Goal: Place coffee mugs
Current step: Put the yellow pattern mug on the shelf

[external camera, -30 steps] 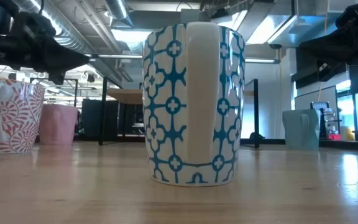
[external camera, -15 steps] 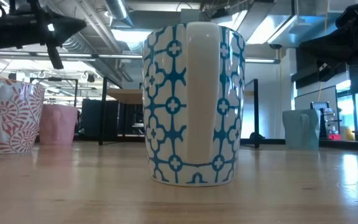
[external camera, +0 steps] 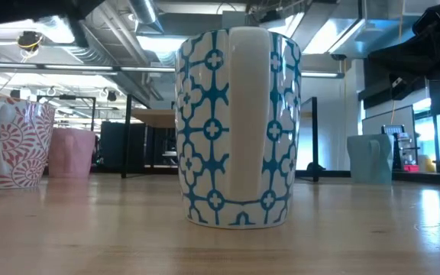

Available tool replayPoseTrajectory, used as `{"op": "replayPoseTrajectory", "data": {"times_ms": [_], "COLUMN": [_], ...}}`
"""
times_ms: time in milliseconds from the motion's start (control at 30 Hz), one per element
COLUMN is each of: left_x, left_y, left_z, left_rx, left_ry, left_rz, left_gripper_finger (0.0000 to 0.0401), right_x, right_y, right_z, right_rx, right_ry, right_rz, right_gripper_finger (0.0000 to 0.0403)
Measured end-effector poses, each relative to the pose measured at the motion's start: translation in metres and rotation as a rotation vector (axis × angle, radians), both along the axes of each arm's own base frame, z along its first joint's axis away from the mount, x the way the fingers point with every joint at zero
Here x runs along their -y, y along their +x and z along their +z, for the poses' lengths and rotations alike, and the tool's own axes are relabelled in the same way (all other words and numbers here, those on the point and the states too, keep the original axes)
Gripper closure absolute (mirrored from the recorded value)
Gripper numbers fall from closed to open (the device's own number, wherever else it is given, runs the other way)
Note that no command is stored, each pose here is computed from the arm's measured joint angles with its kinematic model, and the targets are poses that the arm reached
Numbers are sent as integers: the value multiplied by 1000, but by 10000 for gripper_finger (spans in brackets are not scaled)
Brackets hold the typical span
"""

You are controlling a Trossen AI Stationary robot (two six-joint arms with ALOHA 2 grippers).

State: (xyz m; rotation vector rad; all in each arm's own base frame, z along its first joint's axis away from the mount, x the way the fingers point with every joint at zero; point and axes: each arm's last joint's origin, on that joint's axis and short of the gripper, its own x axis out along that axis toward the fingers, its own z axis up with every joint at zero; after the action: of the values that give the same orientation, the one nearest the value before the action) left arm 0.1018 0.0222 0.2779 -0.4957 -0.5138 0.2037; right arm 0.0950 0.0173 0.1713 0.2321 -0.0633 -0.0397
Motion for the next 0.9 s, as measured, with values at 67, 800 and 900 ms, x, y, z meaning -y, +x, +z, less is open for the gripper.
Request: {"op": "replayPoseTrajectory", "data": {"times_ms": [67,800,900], "left_x": [-1,10,20], "left_y": [9,148,166], "left_z": [8,51,57], "left_rx": [-30,-375,-474], "left_ry": [3,51,39], "left_rz": [-4,-170,-153], "left_gripper_finger": [386,386,388], "right_x": [0,0,0], "right_y": [0,0,0], "right_z": [0,0,0], "right_rx": [0,2,2], "right_ry": [0,1,1], "right_rz": [0,-8,-8], "right_gripper_finger": [400,400,400]}}
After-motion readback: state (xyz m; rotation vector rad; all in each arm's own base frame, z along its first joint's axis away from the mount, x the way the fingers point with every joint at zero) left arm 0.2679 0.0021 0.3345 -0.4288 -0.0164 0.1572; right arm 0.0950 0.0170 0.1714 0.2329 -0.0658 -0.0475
